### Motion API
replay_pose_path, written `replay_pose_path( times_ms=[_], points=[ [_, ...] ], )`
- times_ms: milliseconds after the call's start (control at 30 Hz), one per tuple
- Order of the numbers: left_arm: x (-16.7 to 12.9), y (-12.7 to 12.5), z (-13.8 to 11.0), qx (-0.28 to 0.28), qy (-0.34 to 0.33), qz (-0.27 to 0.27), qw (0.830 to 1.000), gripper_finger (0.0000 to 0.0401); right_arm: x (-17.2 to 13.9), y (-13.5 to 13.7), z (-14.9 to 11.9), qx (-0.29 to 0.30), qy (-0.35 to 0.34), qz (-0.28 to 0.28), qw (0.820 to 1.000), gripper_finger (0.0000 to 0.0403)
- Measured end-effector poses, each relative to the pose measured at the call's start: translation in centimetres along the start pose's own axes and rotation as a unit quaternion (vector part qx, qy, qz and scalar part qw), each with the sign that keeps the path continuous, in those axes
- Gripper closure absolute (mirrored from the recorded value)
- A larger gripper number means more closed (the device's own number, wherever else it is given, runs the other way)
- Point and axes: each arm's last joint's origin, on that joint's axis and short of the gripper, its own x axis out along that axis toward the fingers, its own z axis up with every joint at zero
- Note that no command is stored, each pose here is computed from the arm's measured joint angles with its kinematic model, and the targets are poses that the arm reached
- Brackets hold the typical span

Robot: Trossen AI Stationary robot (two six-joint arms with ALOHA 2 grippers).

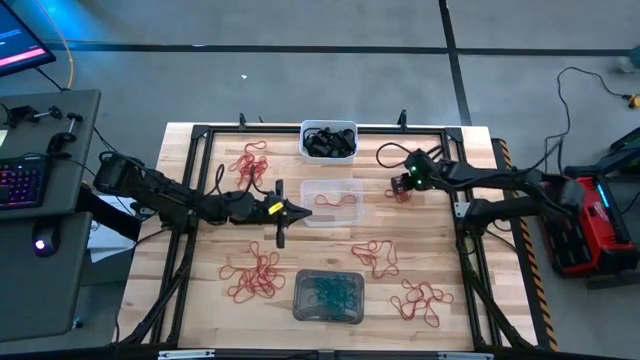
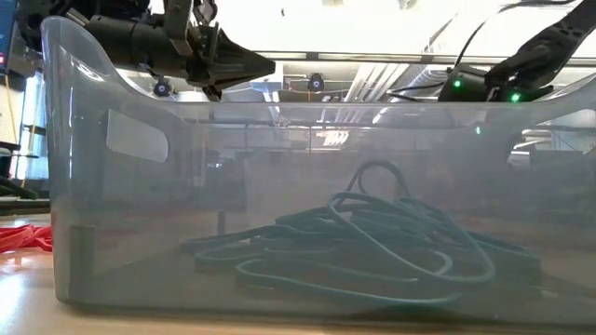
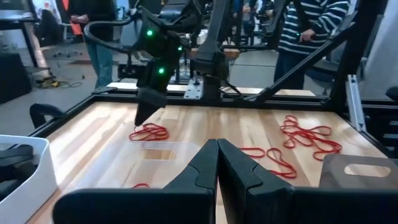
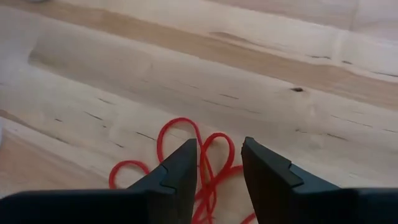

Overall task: Sort rubber bands into baskets
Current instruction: Put the red rubber band into the transparent bin

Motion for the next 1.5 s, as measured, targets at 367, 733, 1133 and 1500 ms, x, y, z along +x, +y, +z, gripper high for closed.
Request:
replay_pose_path(
  times_ms=[367,733,1133,1500],
  points=[
    [0.1,0.4,0.0,-0.004,0.002,0.002,1.0,0.0401,1.4,0.1,-0.3,-0.041,0.028,-0.011,0.999,0.0384],
    [0.1,0.3,-0.1,-0.024,0.004,0.0,1.0,0.0401,-0.3,1.1,1.2,-0.065,-0.019,0.0,0.998,0.04],
    [0.0,0.2,-0.1,-0.026,0.007,-0.004,1.0,0.0401,-5.3,4.9,2.0,-0.134,-0.121,-0.047,0.982,0.0402],
    [-0.1,-0.4,-0.2,-0.024,0.013,-0.016,1.0,0.0401,-10.4,9.3,2.0,-0.183,-0.234,-0.047,0.954,0.0403]
  ],
)
